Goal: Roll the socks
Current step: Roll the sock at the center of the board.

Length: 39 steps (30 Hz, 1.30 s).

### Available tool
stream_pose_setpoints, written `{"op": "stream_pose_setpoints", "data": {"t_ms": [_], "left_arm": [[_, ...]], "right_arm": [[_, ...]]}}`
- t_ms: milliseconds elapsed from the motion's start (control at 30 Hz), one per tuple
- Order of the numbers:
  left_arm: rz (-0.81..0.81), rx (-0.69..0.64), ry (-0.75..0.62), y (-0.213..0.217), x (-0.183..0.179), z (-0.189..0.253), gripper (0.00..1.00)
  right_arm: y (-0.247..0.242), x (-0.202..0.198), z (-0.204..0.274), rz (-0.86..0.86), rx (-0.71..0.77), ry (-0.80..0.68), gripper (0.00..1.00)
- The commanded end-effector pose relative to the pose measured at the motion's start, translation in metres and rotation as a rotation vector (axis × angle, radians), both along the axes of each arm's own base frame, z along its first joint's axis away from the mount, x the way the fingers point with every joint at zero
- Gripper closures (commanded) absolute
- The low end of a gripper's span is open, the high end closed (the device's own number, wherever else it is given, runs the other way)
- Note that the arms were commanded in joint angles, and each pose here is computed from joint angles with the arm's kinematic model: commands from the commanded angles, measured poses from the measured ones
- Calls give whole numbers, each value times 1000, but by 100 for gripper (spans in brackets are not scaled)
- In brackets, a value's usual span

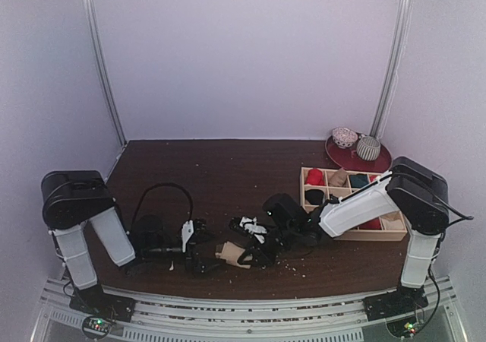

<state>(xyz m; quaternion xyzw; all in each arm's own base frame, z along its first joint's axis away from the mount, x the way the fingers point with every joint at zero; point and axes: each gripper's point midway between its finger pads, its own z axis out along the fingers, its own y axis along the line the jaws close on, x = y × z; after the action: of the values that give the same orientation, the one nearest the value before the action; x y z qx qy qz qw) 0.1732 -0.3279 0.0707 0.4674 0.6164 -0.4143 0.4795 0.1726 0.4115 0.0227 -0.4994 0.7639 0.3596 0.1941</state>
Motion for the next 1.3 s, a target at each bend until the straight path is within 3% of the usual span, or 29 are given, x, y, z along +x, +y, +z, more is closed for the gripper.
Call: {"op": "stream_pose_setpoints", "data": {"t_ms": [0,200,367,467,533,633,733,833,1000,1167,1267], "left_arm": [[-114,-74,11,-9,-9,8,14],[-210,-60,86,-22,-13,-8,18],[-193,-14,132,-26,-5,-21,29],[-195,30,169,-29,-3,-32,47],[-188,54,200,-27,-4,-41,70],[-188,67,240,-26,-7,-48,79],[-170,99,302,-23,-8,-60,100],[-104,151,391,-16,-6,-74,100],[44,317,589,4,-5,-116,100],[169,461,713,34,-16,-152,100],[188,487,741,42,-21,-161,100]], "right_arm": [[-86,-61,-90,23,-410,258,80],[-85,-61,-91,32,-411,265,80],[-85,-62,-91,33,-411,266,80],[-84,-62,-91,34,-412,266,80],[-85,-61,-91,33,-413,266,80],[-85,-62,-93,33,-421,272,80],[-85,-63,-95,35,-436,283,80],[-86,-57,-94,14,-454,263,79],[-78,-31,-73,-61,-420,152,58],[-55,-7,-26,-89,-309,47,52],[-43,4,8,-82,-234,-22,41]]}}
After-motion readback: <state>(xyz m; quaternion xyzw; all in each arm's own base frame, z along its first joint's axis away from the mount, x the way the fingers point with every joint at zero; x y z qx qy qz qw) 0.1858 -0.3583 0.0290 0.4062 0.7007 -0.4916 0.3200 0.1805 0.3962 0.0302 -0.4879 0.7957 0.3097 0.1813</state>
